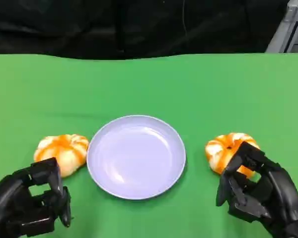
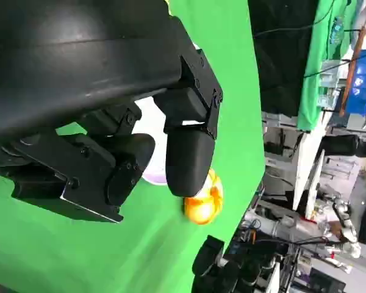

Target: Grasp the bread from the table and place it into the plate.

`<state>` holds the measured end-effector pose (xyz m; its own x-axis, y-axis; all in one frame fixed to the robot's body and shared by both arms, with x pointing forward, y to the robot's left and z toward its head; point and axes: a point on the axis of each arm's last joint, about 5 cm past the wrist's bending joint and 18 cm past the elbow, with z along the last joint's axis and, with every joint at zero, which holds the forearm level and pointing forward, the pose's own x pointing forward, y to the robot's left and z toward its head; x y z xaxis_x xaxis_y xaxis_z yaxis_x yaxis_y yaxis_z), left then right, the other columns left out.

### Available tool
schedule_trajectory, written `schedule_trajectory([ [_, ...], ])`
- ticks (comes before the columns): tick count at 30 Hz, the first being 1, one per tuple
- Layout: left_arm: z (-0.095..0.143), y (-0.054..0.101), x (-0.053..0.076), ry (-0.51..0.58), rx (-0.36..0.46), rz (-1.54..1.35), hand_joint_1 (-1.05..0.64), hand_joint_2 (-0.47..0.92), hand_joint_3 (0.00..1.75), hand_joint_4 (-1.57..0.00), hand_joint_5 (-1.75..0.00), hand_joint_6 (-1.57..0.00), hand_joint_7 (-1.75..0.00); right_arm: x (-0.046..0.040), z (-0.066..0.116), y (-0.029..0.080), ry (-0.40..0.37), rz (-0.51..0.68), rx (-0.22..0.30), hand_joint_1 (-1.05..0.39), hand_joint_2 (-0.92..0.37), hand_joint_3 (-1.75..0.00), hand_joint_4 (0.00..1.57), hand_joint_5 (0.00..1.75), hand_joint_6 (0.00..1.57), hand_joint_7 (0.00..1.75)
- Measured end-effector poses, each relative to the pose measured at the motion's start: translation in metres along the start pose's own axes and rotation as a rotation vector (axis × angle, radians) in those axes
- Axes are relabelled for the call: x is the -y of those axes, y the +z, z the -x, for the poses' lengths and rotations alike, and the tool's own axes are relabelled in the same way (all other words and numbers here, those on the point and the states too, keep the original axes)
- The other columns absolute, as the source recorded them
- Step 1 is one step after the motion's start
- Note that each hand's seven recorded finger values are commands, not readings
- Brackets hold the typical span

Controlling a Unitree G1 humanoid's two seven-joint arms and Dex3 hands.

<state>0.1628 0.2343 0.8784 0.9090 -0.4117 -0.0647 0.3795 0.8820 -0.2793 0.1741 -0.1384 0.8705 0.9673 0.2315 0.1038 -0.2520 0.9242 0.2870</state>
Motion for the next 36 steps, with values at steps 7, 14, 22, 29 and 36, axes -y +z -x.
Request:
schedule_trajectory([
  [7,0.0,0.0,0.0,0.0,-0.004,-0.004,0.12,0.69,1.21,-0.87,-1.75,-0.73,-1.75,0.0,0.0,0.0,0.001,0.0,0.001,-0.1,-0.58,-1.17,0.85,1.75,0.62,1.74],
  [14,0.0,0.0,0.001,0.0,-0.005,-0.011,0.13,0.7,1.2,-0.87,-1.75,-0.73,-1.75,0.0,0.0,0.0,0.005,0.0,0.001,-0.1,-0.58,-1.17,0.84,1.75,0.61,1.74],
  [22,-0.001,0.002,0.002,-0.003,-0.023,-0.102,-0.38,0.9,0.35,-0.18,-0.39,-0.4,-0.21,0.0,0.0,0.0,0.004,0.001,0.001,-0.1,-0.58,-1.16,0.84,1.75,0.61,1.75],
  [29,0.0,0.01,0.005,0.074,-0.019,-0.489,-0.77,0.92,0.48,0.0,-0.02,-0.21,-0.01,-0.0002,0.0,0.0,-0.003,0.004,0.002,-0.11,-0.59,-1.15,0.84,1.75,0.61,1.74],
  [36,-0.002,0.011,0.004,0.164,-0.015,-0.699,-0.85,0.92,0.44,0.0,0.0,-0.19,-0.01,0.0,0.0,0.0,-0.004,0.004,0.002,-0.11,-0.59,-1.14,0.84,1.75,0.61,1.75],
])
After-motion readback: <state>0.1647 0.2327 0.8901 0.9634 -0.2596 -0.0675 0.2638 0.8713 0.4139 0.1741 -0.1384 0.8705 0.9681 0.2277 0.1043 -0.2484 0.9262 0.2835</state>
